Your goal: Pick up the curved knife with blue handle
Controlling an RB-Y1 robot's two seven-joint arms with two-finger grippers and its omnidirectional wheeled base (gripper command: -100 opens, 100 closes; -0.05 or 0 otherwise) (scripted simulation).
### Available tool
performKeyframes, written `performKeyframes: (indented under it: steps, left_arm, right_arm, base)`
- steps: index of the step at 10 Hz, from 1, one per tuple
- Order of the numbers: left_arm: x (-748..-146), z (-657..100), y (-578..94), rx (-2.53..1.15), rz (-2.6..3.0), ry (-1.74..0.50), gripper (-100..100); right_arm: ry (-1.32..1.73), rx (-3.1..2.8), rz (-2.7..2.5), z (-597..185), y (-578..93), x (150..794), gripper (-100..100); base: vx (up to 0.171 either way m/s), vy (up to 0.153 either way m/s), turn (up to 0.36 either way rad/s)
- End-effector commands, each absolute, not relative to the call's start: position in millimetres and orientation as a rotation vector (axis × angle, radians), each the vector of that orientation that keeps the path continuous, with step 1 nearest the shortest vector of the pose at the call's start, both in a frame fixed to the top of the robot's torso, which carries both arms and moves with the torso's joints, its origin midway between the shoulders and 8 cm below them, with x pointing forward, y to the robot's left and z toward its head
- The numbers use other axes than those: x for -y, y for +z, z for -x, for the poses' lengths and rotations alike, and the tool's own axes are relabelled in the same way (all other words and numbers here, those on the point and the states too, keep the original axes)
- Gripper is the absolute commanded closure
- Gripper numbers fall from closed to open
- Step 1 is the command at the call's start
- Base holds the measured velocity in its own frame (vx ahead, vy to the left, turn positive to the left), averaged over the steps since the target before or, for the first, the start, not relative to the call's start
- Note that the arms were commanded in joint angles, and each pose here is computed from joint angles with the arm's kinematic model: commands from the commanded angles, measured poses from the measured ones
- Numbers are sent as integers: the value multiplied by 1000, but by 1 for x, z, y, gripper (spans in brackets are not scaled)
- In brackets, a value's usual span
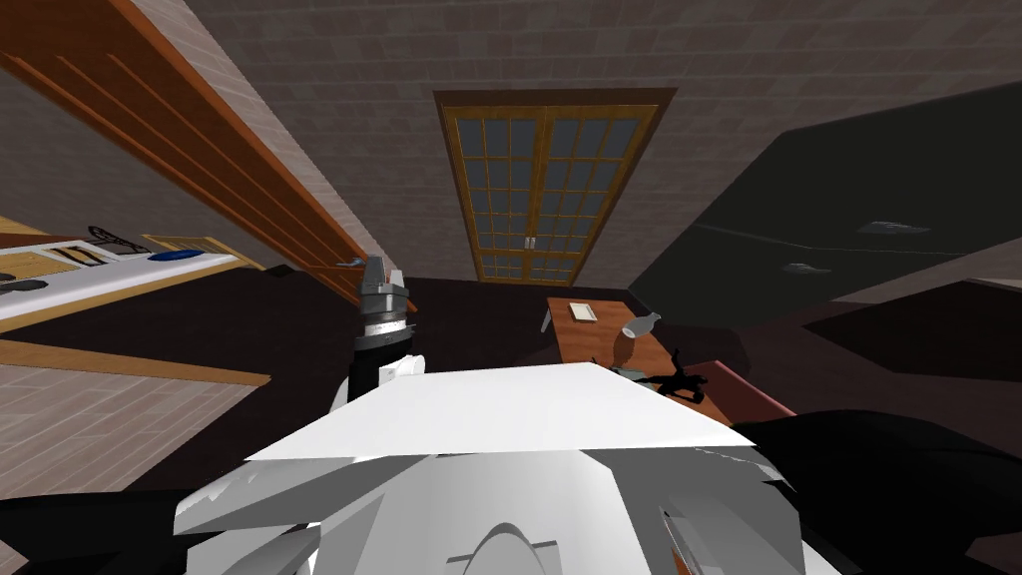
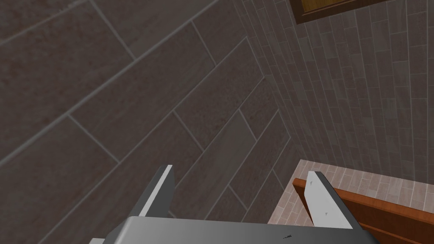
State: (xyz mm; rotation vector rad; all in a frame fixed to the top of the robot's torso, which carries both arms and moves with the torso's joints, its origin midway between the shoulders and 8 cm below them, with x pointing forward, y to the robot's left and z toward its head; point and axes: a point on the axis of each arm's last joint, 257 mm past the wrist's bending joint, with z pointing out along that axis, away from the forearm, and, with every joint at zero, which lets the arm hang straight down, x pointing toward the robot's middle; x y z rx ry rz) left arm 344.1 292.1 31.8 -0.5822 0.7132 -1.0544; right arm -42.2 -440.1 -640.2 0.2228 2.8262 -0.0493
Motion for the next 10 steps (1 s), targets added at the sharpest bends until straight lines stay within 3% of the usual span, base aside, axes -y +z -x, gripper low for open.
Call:
performKeyframes:
  steps: [1, 8, 9, 10]
  left_arm:
    - [-292, -344, 32, -713, 582, -1054, 0]
    - [-292, -344, 32, -713, 582, -1054, 0]
    - [-292, -344, 32, -713, 582, -1054, 0]
    - [-292, -344, 32, -713, 582, -1054, 0]
  right_arm:
    - [-53, -2826, -228, 32, -646, 432, -100]
    - [-51, -2823, -246, 12, -659, 412, -100]
    - [-53, -2824, -245, 12, -659, 412, 100]
    - [-53, -2824, -245, 12, -659, 412, 100]
  base:
    - [-73, -65, 56]
    - [-43, -38, 22]
    - [0, 0, 0]
    - [0, 0, 0]
